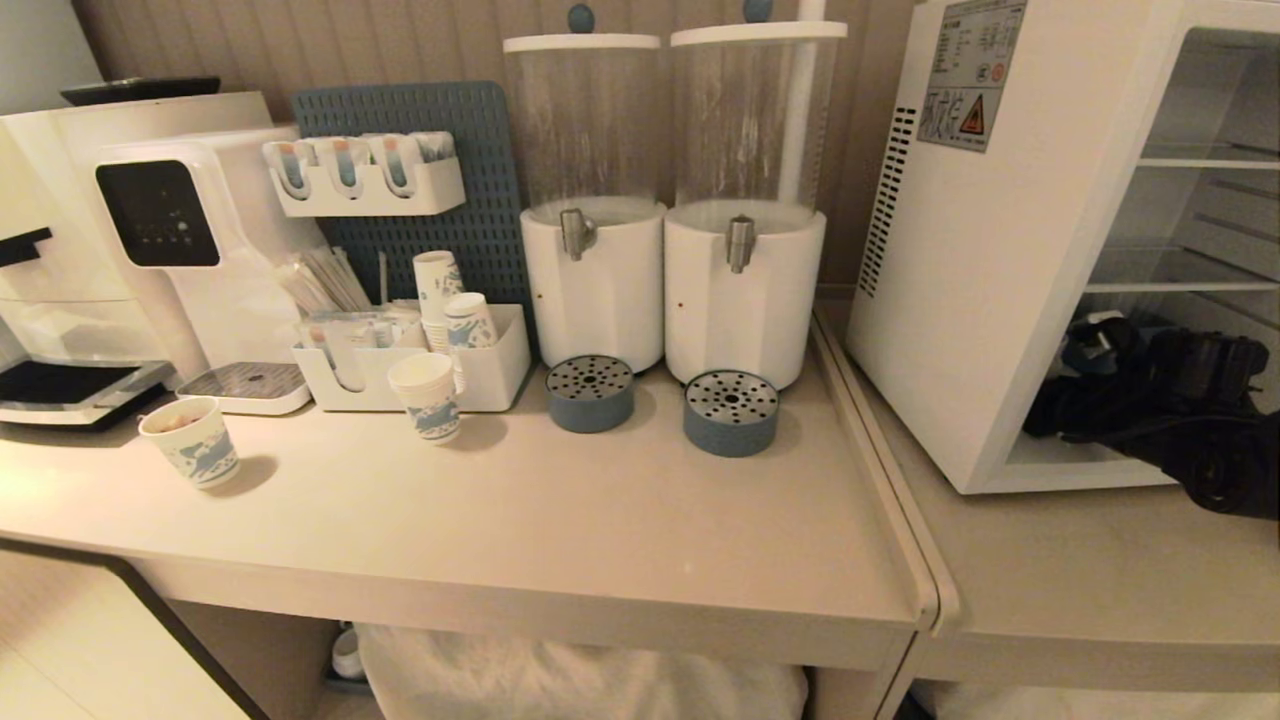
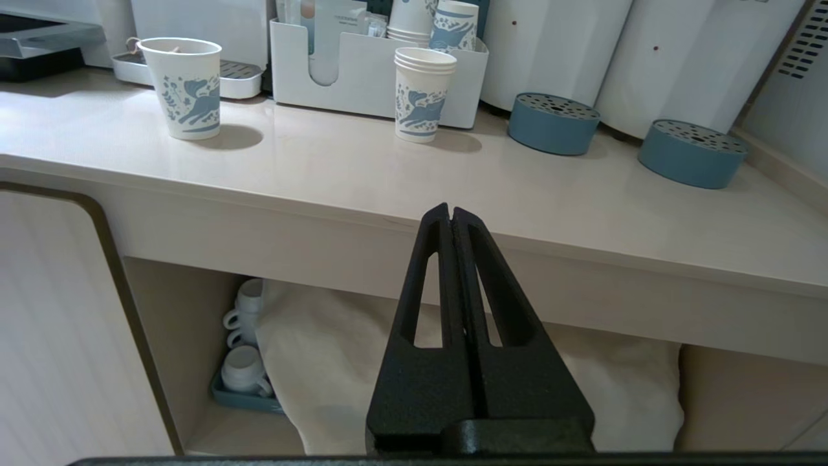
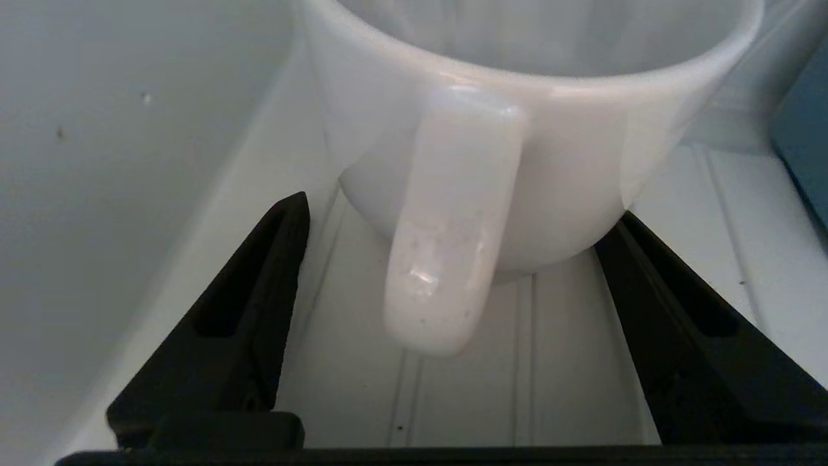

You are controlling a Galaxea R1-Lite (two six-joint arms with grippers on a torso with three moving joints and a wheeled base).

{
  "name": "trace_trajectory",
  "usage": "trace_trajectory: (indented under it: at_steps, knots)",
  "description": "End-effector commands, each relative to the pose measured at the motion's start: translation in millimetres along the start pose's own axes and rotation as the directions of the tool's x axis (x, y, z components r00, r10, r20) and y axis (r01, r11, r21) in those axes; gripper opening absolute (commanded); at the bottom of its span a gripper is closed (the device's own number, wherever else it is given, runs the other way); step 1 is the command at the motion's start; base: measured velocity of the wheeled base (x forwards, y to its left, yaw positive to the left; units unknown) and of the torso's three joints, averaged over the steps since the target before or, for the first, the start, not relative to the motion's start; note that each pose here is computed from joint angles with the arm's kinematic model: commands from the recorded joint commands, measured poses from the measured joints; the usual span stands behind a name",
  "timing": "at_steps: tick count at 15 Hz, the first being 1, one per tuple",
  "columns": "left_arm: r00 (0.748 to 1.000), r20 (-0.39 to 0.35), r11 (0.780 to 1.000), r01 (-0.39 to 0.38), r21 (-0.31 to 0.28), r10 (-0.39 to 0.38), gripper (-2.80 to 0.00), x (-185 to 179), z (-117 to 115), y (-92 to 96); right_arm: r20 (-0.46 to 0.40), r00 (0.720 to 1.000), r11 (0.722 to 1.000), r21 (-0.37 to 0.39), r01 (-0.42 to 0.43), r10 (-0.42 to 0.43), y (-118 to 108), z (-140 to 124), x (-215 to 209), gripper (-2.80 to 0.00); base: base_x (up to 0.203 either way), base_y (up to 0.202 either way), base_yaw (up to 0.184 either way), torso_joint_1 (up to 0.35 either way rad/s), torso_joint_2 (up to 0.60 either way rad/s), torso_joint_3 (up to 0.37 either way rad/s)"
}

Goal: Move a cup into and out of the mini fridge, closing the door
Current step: Put the ceramic cup in the freezer

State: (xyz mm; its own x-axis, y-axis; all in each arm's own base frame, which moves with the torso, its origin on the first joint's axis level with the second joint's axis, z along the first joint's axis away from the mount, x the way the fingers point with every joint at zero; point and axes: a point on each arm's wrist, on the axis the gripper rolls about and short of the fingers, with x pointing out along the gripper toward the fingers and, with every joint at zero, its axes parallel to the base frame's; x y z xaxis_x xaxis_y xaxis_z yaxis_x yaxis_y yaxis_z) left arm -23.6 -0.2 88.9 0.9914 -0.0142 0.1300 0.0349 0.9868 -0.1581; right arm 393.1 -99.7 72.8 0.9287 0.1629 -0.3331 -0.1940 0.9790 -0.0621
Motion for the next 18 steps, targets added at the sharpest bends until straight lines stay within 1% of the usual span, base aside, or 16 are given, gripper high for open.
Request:
trace_trajectory:
  at_steps: [1, 5, 7, 13, 16, 17, 18]
  knots:
    - [0.999, -0.034, 1.000, -0.004, -0.002, 0.004, -2.80, 1, -11, 1.9, 0.017, 1.000, 1.000, -0.006, 0.000, 0.000, 0, 6, -5, 0.00, 0.000, 0.000, 0.000, 0.000, 0.00, 0.000]
    - [0.999, -0.034, 1.000, -0.004, -0.002, 0.004, -2.80, 1, -11, 1.9, 0.026, 1.000, 1.000, 0.005, -0.007, 0.007, 8, 21, -30, 0.00, 0.000, 0.000, 0.000, 0.000, 0.00, 0.000]
    - [0.999, -0.034, 1.000, -0.004, -0.002, 0.004, -2.80, 1, -11, 1.9, 0.021, 0.999, 0.999, 0.015, -0.033, 0.033, 13, 21, -43, 0.00, 0.000, 0.000, 0.000, 0.000, 0.00, 0.000]
    - [0.999, -0.034, 1.000, -0.004, -0.002, 0.004, -2.80, 1, -11, 1.9, 0.032, 0.999, 1.000, 0.019, -0.012, 0.012, 22, 26, -87, 0.00, 0.000, 0.000, 0.000, 0.000, 0.00, 0.000]
    - [0.999, -0.033, 1.000, -0.006, -0.001, 0.006, -2.80, 1, -11, 1.8, 0.057, 0.998, 1.000, 0.014, -0.017, 0.016, 26, 33, -110, 0.00, 0.000, 0.000, 0.000, 0.000, 0.00, 0.000]
    - [0.999, -0.034, 1.000, -0.004, -0.002, 0.004, -2.80, 1, -11, 1.9, 0.056, 0.998, 1.000, 0.018, -0.022, 0.021, 27, 31, -117, -2.80, 0.000, 0.000, 0.000, 0.000, 0.00, 0.000]
    - [0.999, -0.034, 1.000, -0.004, 0.000, 0.004, -2.80, 1, -11, 1.9, 0.053, 0.998, 0.999, 0.021, -0.026, 0.024, 28, 29, -121, -2.80, 0.000, 0.000, 0.000, 0.000, 0.00, 0.000]
